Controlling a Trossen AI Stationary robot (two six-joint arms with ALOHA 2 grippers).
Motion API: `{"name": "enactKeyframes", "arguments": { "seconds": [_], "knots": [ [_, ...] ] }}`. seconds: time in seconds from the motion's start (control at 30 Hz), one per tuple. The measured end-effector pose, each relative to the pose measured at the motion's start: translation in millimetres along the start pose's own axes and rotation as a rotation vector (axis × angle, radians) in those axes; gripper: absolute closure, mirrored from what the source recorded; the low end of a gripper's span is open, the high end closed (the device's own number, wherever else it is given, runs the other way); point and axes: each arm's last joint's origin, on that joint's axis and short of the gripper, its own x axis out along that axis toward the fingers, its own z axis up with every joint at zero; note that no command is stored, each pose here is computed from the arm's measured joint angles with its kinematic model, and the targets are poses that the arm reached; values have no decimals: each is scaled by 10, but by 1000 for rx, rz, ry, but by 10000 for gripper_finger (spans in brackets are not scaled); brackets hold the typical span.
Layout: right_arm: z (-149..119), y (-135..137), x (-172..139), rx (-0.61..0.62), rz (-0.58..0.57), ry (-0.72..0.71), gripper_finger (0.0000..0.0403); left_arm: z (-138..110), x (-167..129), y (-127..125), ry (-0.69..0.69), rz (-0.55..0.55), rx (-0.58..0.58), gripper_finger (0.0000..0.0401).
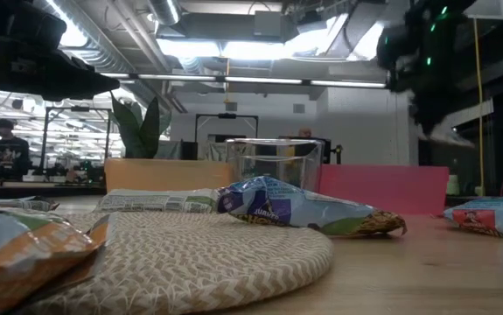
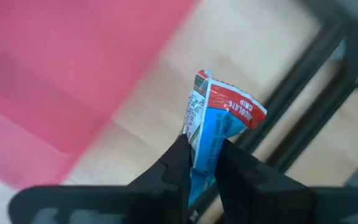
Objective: Pick and place Granola Bars by type
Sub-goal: Put the red granola bar into the pink bin
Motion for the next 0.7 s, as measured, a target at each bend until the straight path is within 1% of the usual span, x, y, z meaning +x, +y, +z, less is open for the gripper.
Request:
{"name": "enactKeyframes", "arguments": {
  "seconds": [0.23,0.3,0.37,0.47,0.53,0.63,0.7],
  "knots": [
    [-143,-23,-652,-20,98,-389,335,0,0,0,0,0,0,397],
    [-193,-11,-776,-47,158,-496,335,0,0,0,0,0,0,397],
    [-219,12,-862,-72,230,-572,335,0,0,0,0,0,0,397],
    [-208,66,-926,-115,322,-636,335,1,0,0,0,0,0,397],
    [-167,110,-933,-138,358,-657,335,0,0,0,0,0,0,397],
    [-62,172,-907,-157,376,-677,335,0,0,0,0,0,0,397],
    [19,197,-863,-155,362,-675,335,0,0,0,0,0,0,397]
  ]
}}
